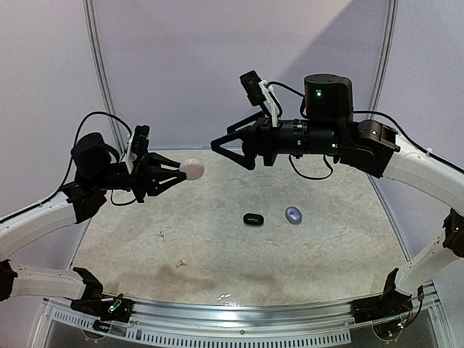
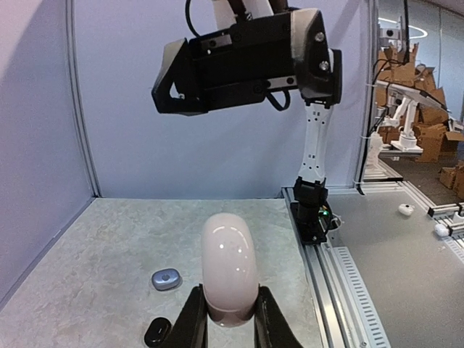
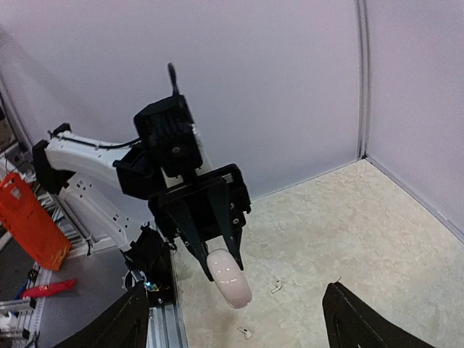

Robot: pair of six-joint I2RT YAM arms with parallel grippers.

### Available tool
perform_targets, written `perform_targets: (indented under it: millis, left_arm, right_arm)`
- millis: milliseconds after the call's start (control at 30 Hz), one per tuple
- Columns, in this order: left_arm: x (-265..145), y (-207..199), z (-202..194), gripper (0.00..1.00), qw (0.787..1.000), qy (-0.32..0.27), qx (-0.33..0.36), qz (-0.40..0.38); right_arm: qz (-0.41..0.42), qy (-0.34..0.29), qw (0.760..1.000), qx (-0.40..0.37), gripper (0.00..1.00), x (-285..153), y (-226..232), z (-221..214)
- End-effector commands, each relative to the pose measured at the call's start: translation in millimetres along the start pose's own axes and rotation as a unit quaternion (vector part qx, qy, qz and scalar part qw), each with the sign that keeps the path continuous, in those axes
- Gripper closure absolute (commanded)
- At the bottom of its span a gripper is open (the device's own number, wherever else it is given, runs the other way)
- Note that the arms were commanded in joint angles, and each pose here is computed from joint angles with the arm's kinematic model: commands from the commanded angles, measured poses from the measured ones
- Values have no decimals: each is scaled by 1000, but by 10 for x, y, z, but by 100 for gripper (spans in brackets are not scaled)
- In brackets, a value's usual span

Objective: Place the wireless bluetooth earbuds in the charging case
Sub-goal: Pass from the left arm to the right

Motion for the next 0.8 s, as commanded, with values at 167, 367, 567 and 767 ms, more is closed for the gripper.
perform_targets:
  millis: [167, 367, 567, 767]
  left_arm:
    - [-27, -159, 68, 100, 998, 15, 32, -53]
    - [-29, -169, 61, 100, 998, 19, 32, -56]
    - [-25, -169, 65, 100, 998, 20, 34, -58]
    - [-29, -167, 52, 100, 998, 24, 31, -56]
  right_arm:
    - [56, 68, 992, -94, 18, 475, 227, -192]
    - [73, 80, 990, -90, 31, 583, 246, -275]
    - [82, 116, 987, -80, 45, 607, 244, -491]
    - [74, 113, 988, -79, 58, 623, 216, -476]
Point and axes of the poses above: each gripper's point midway between its finger pads, its own x axis out along the fingers, its own y axis along the line the jaws close on, z = x × y, the point moved 3 cm from there along -x, back along the fingers, and after that the axes turned 5 degrees about -x, right-handed, at the moved point
